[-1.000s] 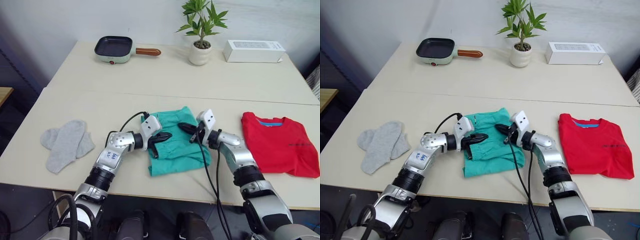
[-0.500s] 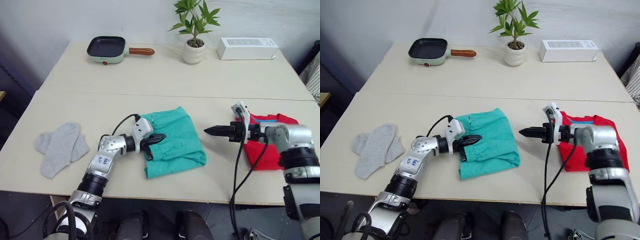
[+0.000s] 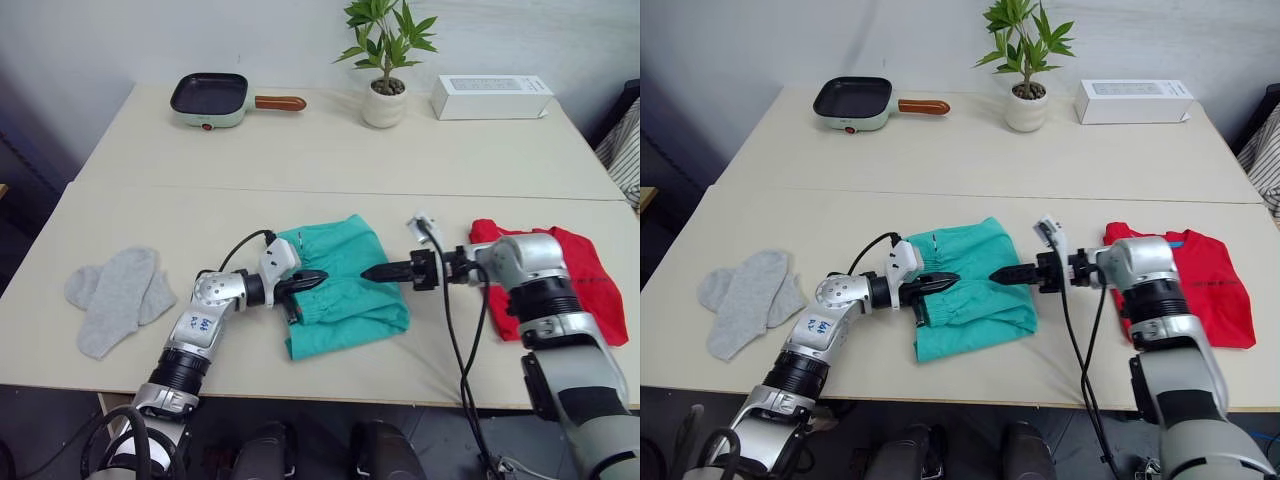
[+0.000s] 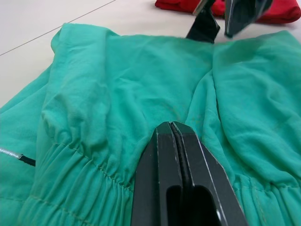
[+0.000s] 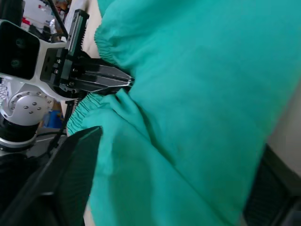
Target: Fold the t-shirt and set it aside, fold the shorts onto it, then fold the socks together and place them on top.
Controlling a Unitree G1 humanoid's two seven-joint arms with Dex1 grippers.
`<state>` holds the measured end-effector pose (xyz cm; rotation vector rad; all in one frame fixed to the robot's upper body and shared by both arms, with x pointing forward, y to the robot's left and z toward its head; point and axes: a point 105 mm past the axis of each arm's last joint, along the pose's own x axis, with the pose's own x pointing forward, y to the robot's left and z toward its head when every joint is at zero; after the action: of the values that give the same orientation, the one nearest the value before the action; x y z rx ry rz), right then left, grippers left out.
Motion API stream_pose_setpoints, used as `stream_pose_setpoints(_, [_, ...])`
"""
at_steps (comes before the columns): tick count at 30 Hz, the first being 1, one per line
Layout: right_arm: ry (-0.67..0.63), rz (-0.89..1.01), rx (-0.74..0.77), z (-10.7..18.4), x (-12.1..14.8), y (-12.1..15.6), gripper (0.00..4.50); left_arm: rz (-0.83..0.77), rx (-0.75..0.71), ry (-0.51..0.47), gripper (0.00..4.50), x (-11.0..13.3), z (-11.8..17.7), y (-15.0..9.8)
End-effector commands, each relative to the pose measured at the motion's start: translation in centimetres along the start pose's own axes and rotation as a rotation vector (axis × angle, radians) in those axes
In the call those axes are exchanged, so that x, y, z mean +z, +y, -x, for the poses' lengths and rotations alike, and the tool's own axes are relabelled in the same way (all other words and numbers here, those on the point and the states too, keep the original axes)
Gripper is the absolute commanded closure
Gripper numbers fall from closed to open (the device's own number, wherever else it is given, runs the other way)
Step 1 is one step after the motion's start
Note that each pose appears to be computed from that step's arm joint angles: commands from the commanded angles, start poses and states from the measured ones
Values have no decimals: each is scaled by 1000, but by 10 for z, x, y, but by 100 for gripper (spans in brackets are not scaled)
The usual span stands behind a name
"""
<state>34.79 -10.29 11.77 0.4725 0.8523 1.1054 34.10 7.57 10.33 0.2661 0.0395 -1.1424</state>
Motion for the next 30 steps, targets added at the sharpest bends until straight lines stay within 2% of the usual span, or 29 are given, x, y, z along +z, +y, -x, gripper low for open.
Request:
stream_pose_setpoints(1, [-26, -47, 21, -11, 5, 7, 206, -23, 26, 34, 450, -8, 7, 0])
stream_pose_setpoints(6, [-59, -101, 48, -8, 8, 15, 375, -28, 5, -16, 450, 1, 11, -2])
stream_pose_setpoints(8, [-70, -88, 69, -2, 10, 22, 436, -13, -1, 25, 450, -4, 12, -2])
stream_pose_setpoints(10, [-94, 34, 168, 12, 12, 44, 444, -11, 4, 3, 450, 2, 12, 0])
stream_pose_setpoints(12, [-105, 61, 187, 26, 14, 54, 444, -7, -7, -58, 450, 15, 11, 0])
stream_pose_setpoints(16, [-153, 133, 166, 78, 21, 72, 450, -52, -94, -196, 368, 55, 15, -14])
stream_pose_setpoints(18, [-181, 204, 101, 117, 22, 79, 450, -34, -147, -295, 304, 78, 22, -24])
stream_pose_setpoints(21, [-216, 272, -43, 168, 26, 83, 450, -5, -184, -357, 214, 96, 32, -33])
stream_pose_setpoints(23, [-235, 301, -179, 207, 27, 80, 450, 12, -206, -359, 160, 99, 37, -39])
stream_pose_setpoints(25, [-234, 303, -275, 234, 24, 74, 450, 23, -217, -341, 103, 96, 40, -43])
stream_pose_setpoints(28, [-162, 285, -456, 271, 8, 54, 450, 38, -232, -314, 19, 90, 42, -48])
stream_pose_setpoints(30, [-121, 267, -543, 287, -2, 38, 450, 44, -227, -314, 7, 90, 43, -48])
